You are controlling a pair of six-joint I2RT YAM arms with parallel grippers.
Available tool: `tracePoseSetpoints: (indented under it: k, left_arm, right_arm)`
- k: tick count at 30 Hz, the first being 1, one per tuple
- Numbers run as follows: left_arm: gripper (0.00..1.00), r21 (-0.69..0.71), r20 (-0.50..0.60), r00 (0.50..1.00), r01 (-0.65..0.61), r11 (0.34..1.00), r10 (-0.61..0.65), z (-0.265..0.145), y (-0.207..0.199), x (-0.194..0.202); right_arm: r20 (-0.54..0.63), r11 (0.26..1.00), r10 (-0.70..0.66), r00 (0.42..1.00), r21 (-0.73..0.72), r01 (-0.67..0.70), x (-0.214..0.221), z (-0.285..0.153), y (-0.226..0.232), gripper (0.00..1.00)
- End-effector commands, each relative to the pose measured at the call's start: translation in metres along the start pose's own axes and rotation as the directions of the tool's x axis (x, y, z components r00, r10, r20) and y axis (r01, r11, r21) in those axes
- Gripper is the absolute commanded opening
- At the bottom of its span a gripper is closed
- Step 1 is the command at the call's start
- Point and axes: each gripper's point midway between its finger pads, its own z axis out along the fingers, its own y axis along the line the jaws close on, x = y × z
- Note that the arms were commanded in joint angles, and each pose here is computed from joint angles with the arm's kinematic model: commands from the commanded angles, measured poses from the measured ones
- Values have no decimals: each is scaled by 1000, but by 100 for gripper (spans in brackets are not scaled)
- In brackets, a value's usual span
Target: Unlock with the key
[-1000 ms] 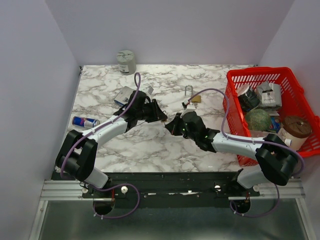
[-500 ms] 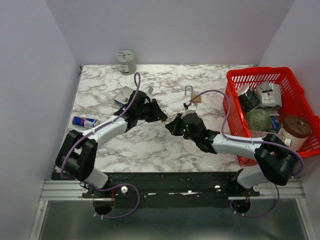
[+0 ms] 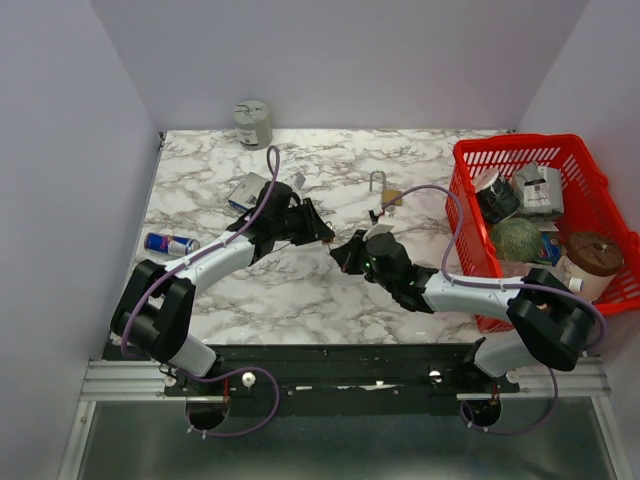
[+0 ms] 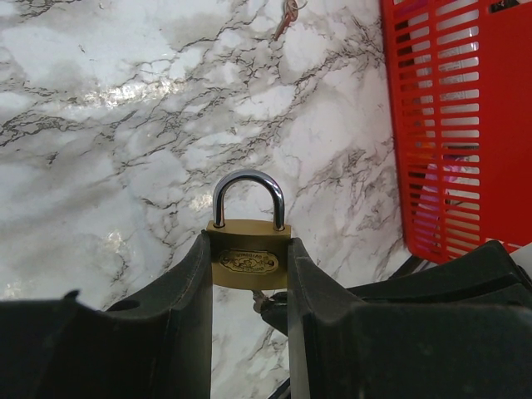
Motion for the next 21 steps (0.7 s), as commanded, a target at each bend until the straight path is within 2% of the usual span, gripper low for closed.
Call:
tracePoseSetpoints:
  k: [1,11,21]
  left_arm:
    - [0,24,-6,1000,29,999,-28,-4,-6,2]
    - [0,41,-2,996,89,995,-89,-6,-6,3]
    - [0,44,6,991,135,990,-136,-8,-1,-1]
  right_arm:
    - [104,999,47,993,10,-48,-17,3,3,1]
    - [169,991,119,978,44,-128,-25,5,-5,1]
    - [154,990,132,979,37,-139,-20,7,-5,1]
